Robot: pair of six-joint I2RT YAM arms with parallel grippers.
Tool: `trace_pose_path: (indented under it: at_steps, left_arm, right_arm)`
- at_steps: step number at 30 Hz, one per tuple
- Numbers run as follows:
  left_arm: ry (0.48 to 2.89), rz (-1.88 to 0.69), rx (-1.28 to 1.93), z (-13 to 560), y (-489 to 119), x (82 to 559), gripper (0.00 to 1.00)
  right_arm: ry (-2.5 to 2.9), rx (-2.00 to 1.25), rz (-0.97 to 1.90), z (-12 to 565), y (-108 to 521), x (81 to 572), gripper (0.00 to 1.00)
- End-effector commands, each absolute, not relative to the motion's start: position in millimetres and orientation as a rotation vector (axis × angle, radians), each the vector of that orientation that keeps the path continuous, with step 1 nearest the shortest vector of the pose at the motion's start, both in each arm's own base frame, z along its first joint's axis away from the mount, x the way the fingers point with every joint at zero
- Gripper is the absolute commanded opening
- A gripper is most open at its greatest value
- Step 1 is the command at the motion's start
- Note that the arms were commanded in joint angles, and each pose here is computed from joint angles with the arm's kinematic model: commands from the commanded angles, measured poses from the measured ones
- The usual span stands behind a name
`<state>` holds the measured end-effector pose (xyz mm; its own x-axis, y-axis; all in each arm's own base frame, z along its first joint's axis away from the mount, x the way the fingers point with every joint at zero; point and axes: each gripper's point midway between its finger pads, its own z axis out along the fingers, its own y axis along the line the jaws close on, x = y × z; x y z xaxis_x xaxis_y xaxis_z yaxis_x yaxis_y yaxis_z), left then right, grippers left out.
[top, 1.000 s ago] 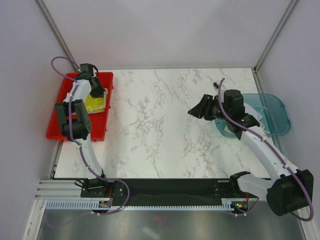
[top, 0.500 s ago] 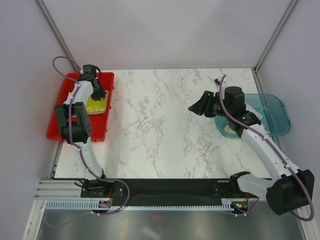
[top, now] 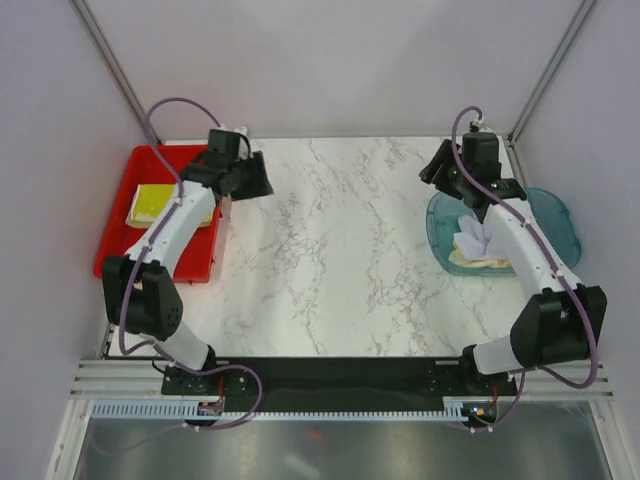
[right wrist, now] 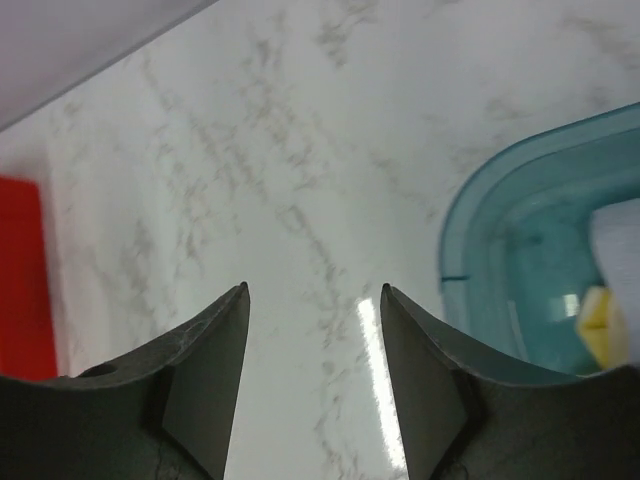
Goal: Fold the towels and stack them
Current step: Grab crumpled towel
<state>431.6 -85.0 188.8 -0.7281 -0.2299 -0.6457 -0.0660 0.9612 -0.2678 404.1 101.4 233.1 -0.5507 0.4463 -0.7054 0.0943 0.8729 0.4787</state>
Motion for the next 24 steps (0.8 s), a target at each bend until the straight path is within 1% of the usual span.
trace_pose_path:
  at_steps: [1, 2, 3, 4, 5, 7, 11, 15, 19, 21, 23, 24]
  left_arm:
    - [2.360, -0.598, 0.080, 211.3, -181.8, 376.9, 0.58]
    - [2.389, -0.630, 0.126, 199.8, -194.7, 361.1, 0.66]
    - [2.388, -0.706, 0.230, 201.0, -222.0, 339.8, 0.80]
    - [2.374, -0.725, 0.282, 204.6, -230.3, 328.3, 0.99]
    - [2.392, -0.731, 0.307, 196.9, -235.3, 316.9, 1.00]
    - [2.368, -0.824, 0.398, 204.0, -253.3, 293.4, 1.00]
    - [2.314, -0.920, 0.488, 218.5, -258.6, 266.3, 1.00]
    - [2.256, -0.907, 0.497, 232.1, -249.4, 256.4, 1.00]
    - [2.247, -0.867, 0.498, 227.5, -241.6, 253.7, 1.00]
    - [2.247, -0.860, 0.500, 226.1, -239.7, 252.2, 1.00]
    - [2.234, -0.857, 0.502, 228.2, -239.4, 252.8, 1.00]
    - [2.228, -0.858, 0.502, 230.2, -239.0, 252.2, 1.00]
  right_arm:
    - [2.120, 0.668, 0.099, 220.5, 1.7, 422.6, 0.64]
    - [2.126, 0.716, 0.056, 215.0, -13.8, 422.1, 0.64]
    - [2.121, 0.782, -0.004, 210.7, -36.1, 419.7, 0.65]
    - [2.141, 0.871, -0.074, 198.1, -64.1, 409.7, 0.65]
    - [2.136, 0.932, -0.105, 192.7, -78.2, 404.2, 0.66]
    - [2.123, 1.068, -0.133, 176.7, -106.6, 391.4, 0.66]
    - [2.174, 1.129, -0.159, 150.6, -123.3, 386.6, 0.67]
    - [2.217, 1.174, -0.169, 122.9, -125.8, 382.6, 0.67]
    - [2.260, 1.166, -0.223, 88.5, -135.5, 396.2, 0.66]
    - [2.272, 1.120, -0.177, 82.3, -132.9, 409.4, 0.61]
    - [2.314, 1.080, -0.164, 75.0, -131.8, 417.2, 0.55]
    - [2.308, 1.045, -0.119, 83.5, -128.7, 426.9, 0.34]
